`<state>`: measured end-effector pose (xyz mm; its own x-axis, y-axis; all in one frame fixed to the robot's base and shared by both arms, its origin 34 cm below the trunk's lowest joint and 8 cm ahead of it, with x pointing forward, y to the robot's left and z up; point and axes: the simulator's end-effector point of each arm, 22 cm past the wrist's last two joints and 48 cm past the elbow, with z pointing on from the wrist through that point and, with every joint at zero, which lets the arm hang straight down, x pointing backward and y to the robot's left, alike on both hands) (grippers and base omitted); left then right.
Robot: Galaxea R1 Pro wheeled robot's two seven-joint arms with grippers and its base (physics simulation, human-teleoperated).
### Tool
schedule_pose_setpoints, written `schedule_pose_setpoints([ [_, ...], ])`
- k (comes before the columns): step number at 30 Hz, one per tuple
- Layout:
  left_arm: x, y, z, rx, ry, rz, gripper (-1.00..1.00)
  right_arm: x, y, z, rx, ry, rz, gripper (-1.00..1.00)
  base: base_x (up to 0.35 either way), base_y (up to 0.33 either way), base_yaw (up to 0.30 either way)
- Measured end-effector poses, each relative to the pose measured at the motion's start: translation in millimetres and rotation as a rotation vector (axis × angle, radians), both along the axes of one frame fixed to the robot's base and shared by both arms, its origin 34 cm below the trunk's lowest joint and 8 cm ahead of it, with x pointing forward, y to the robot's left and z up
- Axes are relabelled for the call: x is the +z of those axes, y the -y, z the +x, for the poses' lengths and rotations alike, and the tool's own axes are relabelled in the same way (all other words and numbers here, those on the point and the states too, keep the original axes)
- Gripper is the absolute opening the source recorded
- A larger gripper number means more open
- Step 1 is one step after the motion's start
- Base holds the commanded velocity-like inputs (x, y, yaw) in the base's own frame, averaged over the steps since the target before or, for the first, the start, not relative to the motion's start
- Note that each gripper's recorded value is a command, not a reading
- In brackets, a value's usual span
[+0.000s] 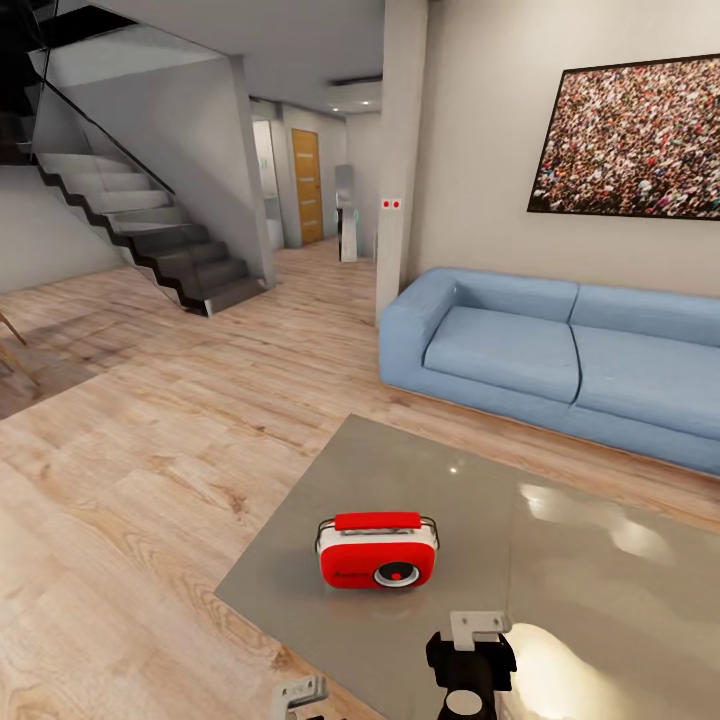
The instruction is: Turn on the radio receiver that's on the table in the living room.
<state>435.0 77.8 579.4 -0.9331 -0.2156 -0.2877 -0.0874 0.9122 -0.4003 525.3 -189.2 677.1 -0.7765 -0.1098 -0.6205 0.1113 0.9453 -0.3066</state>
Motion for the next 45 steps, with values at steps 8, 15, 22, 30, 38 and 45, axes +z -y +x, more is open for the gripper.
schedule_pose_setpoints([
  [8,0.2,0.3,0.2,0.000,0.001,-0.002,1.00,0.0,0.5,0.0,-0.001,0.000,-0.001,1.00,0.000,0.018,0.000],
  [15,0.0,0.6,0.0,-0.001,0.001,-0.002,1.00,0.0,0.5,0.1,-0.001,0.000,0.000,1.00,0.000,0.280,0.000],
  [22,-0.1,0.6,-0.1,-0.002,0.001,-0.002,1.00,0.0,0.5,0.1,-0.001,0.000,0.000,1.00,0.000,0.298,0.000],
  [30,-0.1,0.6,-0.2,-0.002,0.001,-0.002,1.00,0.0,0.4,0.0,-0.001,0.000,0.000,1.00,0.000,0.050,0.000],
  [38,-0.2,0.4,-0.3,-0.002,0.001,0.000,1.00,0.0,0.6,0.0,-0.001,0.000,0.000,1.00,0.000,0.002,0.000],
  [45,-0.2,0.4,-0.1,-0.002,0.001,0.000,1.00,0.0,0.6,0.0,-0.001,0.000,0.000,1.00,0.021,0.000,0.000],
])
